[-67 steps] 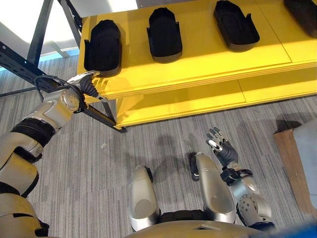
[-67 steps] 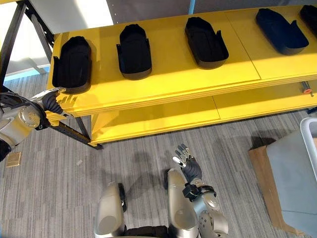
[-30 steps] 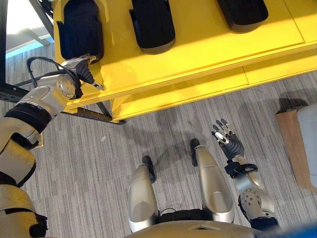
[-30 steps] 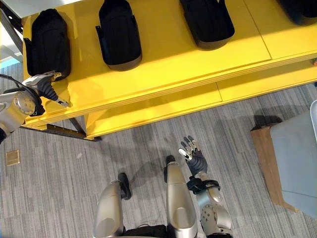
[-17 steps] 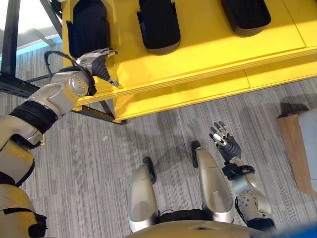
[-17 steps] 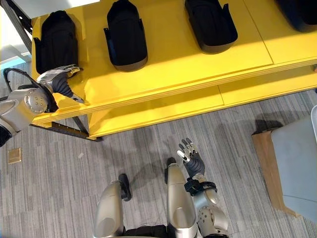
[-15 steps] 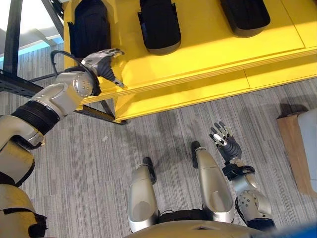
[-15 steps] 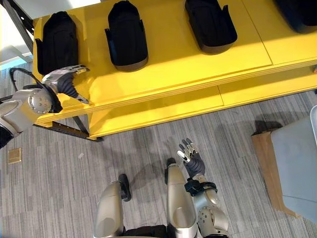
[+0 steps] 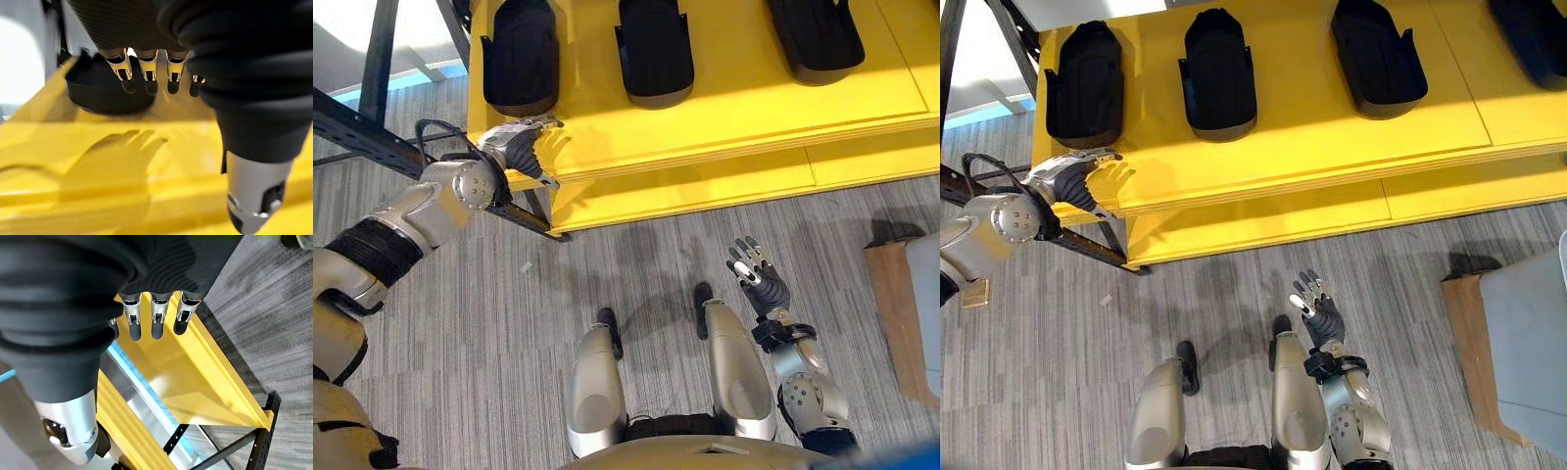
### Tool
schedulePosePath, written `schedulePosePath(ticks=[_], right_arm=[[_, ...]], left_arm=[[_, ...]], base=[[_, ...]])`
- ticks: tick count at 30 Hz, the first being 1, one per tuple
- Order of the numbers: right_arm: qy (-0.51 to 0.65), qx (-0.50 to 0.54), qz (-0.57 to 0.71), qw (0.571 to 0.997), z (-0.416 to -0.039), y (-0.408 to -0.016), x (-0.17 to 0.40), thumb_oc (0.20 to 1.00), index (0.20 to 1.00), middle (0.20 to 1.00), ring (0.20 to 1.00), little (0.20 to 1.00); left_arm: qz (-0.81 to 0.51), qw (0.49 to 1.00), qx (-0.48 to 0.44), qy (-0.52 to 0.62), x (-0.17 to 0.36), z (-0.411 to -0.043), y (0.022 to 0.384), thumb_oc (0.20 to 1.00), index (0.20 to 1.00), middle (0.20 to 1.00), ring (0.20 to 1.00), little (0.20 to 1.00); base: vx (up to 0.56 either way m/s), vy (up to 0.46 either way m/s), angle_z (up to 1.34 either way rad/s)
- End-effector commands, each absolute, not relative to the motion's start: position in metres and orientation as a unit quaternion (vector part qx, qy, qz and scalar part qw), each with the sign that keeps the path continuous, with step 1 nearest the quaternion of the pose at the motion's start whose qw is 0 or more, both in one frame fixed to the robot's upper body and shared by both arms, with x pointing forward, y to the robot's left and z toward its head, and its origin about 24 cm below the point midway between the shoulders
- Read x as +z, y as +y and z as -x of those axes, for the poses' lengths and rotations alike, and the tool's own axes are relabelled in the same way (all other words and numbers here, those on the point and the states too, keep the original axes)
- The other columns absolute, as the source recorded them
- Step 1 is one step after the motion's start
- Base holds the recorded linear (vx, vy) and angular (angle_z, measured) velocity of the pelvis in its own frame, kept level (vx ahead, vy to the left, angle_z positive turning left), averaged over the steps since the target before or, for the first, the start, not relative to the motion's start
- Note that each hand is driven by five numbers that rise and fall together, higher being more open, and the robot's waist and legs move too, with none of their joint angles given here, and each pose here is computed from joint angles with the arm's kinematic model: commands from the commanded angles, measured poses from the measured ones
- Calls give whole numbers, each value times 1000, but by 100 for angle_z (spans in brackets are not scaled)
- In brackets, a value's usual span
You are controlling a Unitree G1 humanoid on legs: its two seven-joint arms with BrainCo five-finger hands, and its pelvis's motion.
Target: Move parts from the plastic box to the shelf.
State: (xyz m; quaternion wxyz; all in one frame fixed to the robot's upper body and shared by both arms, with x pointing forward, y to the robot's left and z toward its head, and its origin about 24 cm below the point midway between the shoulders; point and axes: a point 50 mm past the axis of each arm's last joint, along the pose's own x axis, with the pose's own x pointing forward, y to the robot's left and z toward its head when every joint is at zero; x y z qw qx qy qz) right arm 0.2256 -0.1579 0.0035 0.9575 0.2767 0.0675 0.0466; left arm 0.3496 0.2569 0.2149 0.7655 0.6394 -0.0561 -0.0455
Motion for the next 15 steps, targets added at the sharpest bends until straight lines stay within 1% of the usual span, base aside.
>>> schedulePosePath(ticks=[1,2,3,4,6,7,8,9,10,11,13,15], right_arm=[[5,40,-297,954,-227,-159,21,1000,1000,1000,1000,1000],[-1,43,-296,954,-226,-158,24,1000,1000,1000,1000,1000],[0,43,-296,954,-225,-158,24,1000,1000,1000,1000,1000],[-11,47,-302,952,-226,-155,28,1000,1000,1000,1000,1000],[-23,49,-298,953,-225,-157,33,1000,1000,1000,1000,1000],[-30,50,-298,953,-226,-158,36,1000,1000,1000,1000,1000],[-28,52,-295,954,-226,-158,35,1000,1000,1000,1000,1000],[-40,53,-279,958,-227,-164,42,1000,1000,1000,1000,1000],[-53,54,-259,963,-227,-170,49,1000,1000,1000,1000,1000],[-44,56,-245,967,-223,-172,46,1000,1000,1000,1000,1000],[-40,52,-229,971,-220,-177,46,1000,1000,1000,1000,1000],[-40,52,-212,975,-217,-181,47,1000,1000,1000,1000,1000]], left_arm=[[-621,769,75,-129,265,-336,286,1000,1000,1000,1000,1000],[-603,781,87,-135,261,-333,290,1000,1000,1000,1000,1000],[-603,781,87,-134,261,-333,291,1000,1000,1000,1000,1000],[-548,815,113,-148,258,-335,295,1000,1000,1000,1000,1000],[-525,827,112,-169,257,-329,291,1000,1000,1000,1000,1000],[-488,847,121,-171,248,-326,294,1000,1000,1000,1000,1000],[-486,849,123,-169,246,-324,296,1000,1000,1000,1000,1000],[-385,899,133,-164,217,-308,301,1000,1000,1000,1000,1000],[-281,939,129,-153,184,-291,298,1000,1000,1000,1000,1000],[-178,968,110,-140,149,-278,277,1000,1000,1000,1000,1000],[-106,980,99,-139,130,-263,260,1000,1000,1000,1000,1000],[-21,989,102,-107,103,-250,253,1000,1000,1000,1000,1000]], base=[[0,0,0],[16,19,4],[0,0,0],[-15,19,3],[0,0,0],[0,0,0],[0,0,0],[-2,42,0],[25,63,0],[49,46,5],[47,32,19],[17,33,15]])
